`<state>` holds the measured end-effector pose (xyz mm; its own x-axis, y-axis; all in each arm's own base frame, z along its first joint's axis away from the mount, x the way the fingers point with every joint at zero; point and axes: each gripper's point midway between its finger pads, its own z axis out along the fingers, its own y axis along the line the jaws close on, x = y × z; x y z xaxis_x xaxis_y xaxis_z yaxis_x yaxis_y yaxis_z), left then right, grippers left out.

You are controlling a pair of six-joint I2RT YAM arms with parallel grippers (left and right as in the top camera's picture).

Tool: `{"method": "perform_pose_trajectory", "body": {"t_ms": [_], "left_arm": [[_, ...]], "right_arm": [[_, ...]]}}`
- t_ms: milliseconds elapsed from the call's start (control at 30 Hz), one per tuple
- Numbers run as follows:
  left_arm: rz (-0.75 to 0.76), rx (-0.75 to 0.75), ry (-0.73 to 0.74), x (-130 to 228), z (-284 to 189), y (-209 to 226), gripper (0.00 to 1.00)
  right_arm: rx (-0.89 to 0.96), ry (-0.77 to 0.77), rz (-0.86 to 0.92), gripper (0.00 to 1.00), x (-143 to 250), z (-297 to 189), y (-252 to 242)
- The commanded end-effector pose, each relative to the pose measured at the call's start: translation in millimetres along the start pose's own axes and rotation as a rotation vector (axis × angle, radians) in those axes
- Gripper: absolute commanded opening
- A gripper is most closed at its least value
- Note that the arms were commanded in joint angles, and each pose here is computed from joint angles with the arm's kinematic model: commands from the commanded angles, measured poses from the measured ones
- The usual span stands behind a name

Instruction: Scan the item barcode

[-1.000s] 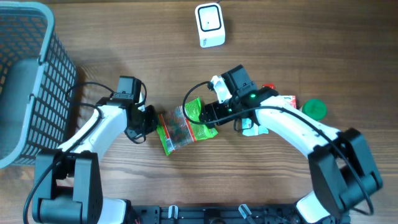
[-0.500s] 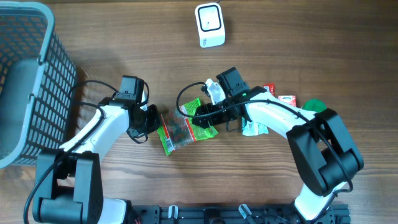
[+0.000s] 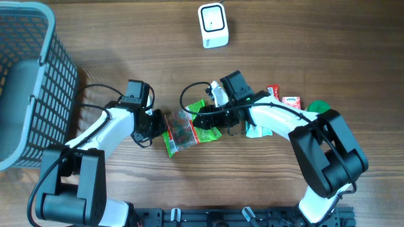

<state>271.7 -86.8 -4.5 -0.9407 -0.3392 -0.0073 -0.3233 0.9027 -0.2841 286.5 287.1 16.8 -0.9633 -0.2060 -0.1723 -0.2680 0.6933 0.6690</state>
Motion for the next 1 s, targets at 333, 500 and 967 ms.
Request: {"method": "perform_pose_trajectory", "body": {"t_ms": [333, 500, 967], "left_arm": [[0.012, -0.015, 0.033, 8, 10, 5, 0.05], [0.013, -0.013, 0.03, 7, 10, 5, 0.05], [0.013, -0.014, 0.031, 7, 10, 5, 0.04]], "right_arm": [[-0.174, 0.015, 0.108, 0.59, 21, 14, 7], [-0.147, 0.005, 0.16, 0.51, 19, 15, 2], [-0.148, -0.004, 0.164, 0.52, 20, 26, 18]]}}
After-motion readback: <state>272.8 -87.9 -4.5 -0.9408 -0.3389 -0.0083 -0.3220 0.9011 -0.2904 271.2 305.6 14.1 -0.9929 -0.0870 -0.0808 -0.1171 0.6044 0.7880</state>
